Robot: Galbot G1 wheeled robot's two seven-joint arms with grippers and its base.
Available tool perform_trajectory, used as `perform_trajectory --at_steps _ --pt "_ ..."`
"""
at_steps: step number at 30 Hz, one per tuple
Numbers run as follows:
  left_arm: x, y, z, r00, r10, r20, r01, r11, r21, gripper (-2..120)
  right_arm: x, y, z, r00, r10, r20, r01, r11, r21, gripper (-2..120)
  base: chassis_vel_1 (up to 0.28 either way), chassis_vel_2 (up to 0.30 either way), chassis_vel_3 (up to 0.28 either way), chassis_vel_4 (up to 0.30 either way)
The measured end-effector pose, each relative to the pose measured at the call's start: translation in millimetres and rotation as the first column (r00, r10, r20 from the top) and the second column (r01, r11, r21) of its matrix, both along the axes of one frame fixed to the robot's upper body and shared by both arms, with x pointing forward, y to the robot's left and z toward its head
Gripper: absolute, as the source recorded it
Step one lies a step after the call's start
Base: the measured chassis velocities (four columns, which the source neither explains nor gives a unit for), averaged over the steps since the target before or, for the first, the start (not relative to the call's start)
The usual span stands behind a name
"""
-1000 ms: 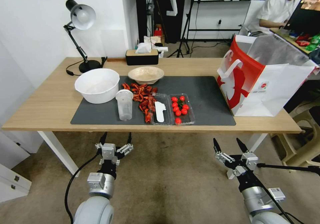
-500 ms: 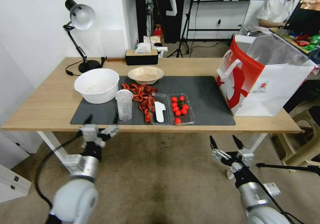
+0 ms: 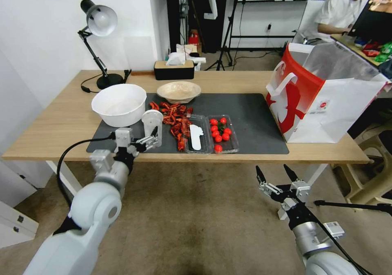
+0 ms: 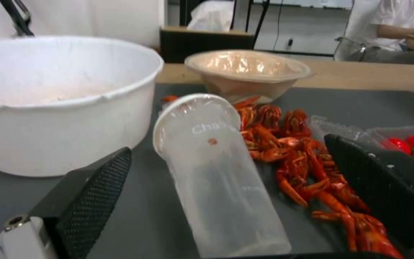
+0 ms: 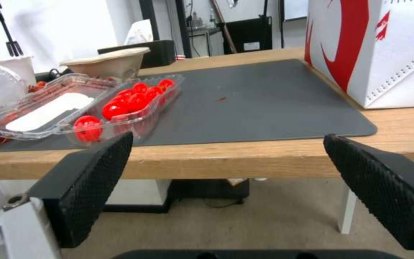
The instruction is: Pick up the trash from the table and place it into the takeout bag.
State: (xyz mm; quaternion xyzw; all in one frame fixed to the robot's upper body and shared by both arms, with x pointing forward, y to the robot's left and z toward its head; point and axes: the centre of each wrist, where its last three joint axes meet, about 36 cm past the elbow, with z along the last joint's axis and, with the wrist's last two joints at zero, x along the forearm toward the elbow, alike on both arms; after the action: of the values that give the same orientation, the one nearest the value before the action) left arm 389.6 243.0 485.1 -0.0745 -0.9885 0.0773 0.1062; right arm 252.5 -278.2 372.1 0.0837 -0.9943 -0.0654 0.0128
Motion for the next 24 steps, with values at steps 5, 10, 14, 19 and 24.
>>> perform_trajectory --at_steps 5,10,14,19,24 --pt "28 0 3 0.996 0.009 -0.094 -0.014 0.998 -0.058 100 0 2 0 1.0 -0.002 -0.001 0.002 1.0 -0.011 100 0.0 0.0 0.0 0.0" --pt "50 -1 9 0.992 0.022 -0.125 -0.031 0.997 -0.074 100 -1 4 -1 1.0 -0.006 0.0 0.006 1.0 -0.019 100 0.0 0.0 0.0 0.0" --pt "68 -5 14 0.988 0.017 -0.151 -0.029 0.996 -0.081 100 -3 4 -4 1.0 -0.012 -0.007 0.012 1.0 -0.025 100 0.0 0.0 0.0 0.0" --pt "79 -9 16 0.983 0.012 -0.183 -0.026 0.997 -0.079 100 -4 1 -4 1.0 -0.022 -0.009 0.022 0.999 -0.031 100 0.0 0.0 0.0 0.0" --pt "93 -13 15 0.965 0.023 -0.26 -0.043 0.997 -0.071 100 -5 1 -4 1.0 -0.027 -0.012 0.027 0.999 -0.034 100 0.0 0.0 0.0 0.0"
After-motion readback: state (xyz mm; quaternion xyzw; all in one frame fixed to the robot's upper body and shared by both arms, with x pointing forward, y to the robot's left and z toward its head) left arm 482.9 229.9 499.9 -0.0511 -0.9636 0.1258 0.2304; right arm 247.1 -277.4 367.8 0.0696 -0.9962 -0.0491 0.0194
